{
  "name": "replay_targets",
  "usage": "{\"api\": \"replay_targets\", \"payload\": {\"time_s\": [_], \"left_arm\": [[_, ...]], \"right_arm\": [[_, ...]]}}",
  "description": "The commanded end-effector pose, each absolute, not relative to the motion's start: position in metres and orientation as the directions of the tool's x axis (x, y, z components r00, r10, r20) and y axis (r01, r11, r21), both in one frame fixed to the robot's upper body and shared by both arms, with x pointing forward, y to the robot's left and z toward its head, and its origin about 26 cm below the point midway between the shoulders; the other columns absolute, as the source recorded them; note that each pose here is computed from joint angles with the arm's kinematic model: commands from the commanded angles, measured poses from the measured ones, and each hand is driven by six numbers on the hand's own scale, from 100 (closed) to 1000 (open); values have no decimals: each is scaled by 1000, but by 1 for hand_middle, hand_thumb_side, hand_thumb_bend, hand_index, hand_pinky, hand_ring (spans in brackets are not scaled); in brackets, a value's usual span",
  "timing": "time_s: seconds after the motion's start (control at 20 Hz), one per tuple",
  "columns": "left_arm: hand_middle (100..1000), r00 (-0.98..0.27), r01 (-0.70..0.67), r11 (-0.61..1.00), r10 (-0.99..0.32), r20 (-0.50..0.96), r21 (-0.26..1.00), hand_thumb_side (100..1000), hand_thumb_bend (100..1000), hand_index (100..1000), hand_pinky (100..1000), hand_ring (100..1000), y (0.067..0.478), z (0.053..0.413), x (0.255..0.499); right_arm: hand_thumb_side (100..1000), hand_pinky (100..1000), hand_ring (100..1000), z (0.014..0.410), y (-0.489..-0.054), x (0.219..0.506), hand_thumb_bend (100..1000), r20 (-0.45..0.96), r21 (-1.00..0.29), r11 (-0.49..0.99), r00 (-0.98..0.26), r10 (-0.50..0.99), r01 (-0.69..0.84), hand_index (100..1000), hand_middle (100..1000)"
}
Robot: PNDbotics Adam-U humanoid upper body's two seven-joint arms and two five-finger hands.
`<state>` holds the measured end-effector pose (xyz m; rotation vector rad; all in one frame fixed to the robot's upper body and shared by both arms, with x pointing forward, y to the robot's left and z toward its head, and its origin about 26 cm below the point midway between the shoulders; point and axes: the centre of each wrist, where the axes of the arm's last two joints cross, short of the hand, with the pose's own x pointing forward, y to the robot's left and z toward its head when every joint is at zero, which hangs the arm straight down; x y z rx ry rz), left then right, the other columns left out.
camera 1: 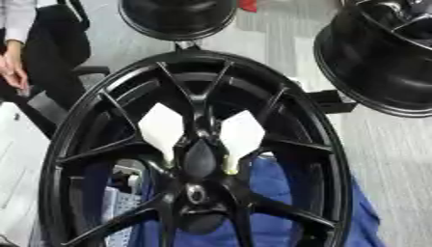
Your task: Pull the pin out of the wheel hub.
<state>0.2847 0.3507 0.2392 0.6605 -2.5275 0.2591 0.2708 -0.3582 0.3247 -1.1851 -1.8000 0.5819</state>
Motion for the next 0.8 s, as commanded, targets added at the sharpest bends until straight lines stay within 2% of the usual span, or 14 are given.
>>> {"api": "replay_targets", "payload": {"time_s": [0.05,0.2,0.25,0.35,0.4,0.45,0.55,0.8], "left_arm": [[663,-760,-509,859,-426,490,-43,291,286,826,818,622,353,250,281],[661,-749,-523,852,-437,499,-39,288,279,821,817,621,354,248,280],[661,-743,-532,846,-445,499,-37,287,278,821,817,621,355,248,280],[661,-735,-544,838,-456,502,-35,288,278,821,817,621,355,248,280],[660,-733,-545,838,-456,505,-34,290,278,821,817,620,354,248,280],[660,-732,-545,838,-456,507,-32,289,279,821,817,620,353,248,280],[660,-729,-543,839,-456,511,-27,289,280,821,817,620,353,247,281],[660,-725,-542,840,-456,516,-21,284,285,821,816,621,352,246,281]], "right_arm": [[333,876,809,343,-352,266,100,299,-870,324,-125,946,372,849,746],[319,933,856,349,-349,266,107,184,-947,201,-93,979,250,868,793],[324,967,888,349,-348,266,220,122,-967,137,-84,989,212,882,825],[329,972,893,350,-346,266,233,10,-988,22,-80,997,155,883,829],[415,982,910,345,-344,267,269,-31,-997,-23,-108,994,72,887,843],[426,981,910,344,-343,268,272,-57,-998,-58,-143,988,-1,887,843],[438,983,915,346,-339,268,303,-87,-990,-107,-199,976,-89,889,849],[432,975,909,355,-330,269,293,-99,-969,-163,-311,945,-188,881,840]]}}
